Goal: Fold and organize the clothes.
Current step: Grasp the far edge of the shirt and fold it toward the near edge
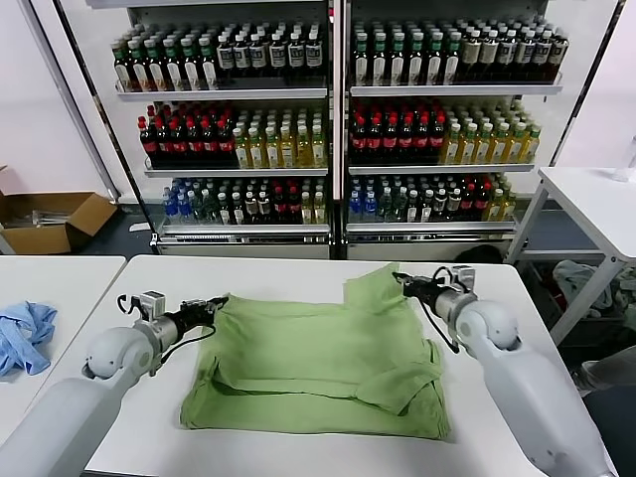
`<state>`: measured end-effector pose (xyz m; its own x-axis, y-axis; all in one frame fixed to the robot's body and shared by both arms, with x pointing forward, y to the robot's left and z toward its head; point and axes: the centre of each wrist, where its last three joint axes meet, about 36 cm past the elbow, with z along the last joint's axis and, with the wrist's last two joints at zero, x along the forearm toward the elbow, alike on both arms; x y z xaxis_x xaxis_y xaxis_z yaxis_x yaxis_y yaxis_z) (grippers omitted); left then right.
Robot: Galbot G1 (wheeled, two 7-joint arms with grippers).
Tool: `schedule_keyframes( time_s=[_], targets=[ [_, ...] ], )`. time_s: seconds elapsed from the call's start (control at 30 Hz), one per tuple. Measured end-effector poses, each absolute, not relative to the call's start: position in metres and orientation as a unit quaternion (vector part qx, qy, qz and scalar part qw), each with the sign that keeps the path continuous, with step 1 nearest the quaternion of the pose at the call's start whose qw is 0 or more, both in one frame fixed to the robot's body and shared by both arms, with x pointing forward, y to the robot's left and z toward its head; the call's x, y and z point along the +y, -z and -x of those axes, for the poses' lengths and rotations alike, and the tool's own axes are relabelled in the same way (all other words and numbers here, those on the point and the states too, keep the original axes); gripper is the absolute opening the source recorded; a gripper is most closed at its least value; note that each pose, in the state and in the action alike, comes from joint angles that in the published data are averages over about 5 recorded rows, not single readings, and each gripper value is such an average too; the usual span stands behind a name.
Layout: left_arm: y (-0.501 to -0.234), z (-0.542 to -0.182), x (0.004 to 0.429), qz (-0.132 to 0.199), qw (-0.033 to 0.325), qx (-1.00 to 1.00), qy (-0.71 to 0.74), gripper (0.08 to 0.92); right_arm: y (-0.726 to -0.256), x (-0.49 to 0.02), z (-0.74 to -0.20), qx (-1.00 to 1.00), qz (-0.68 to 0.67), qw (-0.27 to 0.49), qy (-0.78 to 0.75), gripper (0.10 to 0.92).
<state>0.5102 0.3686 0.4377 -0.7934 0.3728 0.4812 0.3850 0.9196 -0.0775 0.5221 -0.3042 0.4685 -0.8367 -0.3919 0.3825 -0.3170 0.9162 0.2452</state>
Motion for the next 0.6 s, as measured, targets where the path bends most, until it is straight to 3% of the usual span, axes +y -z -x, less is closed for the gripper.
schedule_keyframes(
  time_s=[0.6],
  targets=[
    [-0.468,-0.434,0.369,0.225,0.238,-0.945,0.024,0.092,-0.49,-0.323,-0.379,-0.956,-0.17,0.197,0.136,0.107]
  ],
)
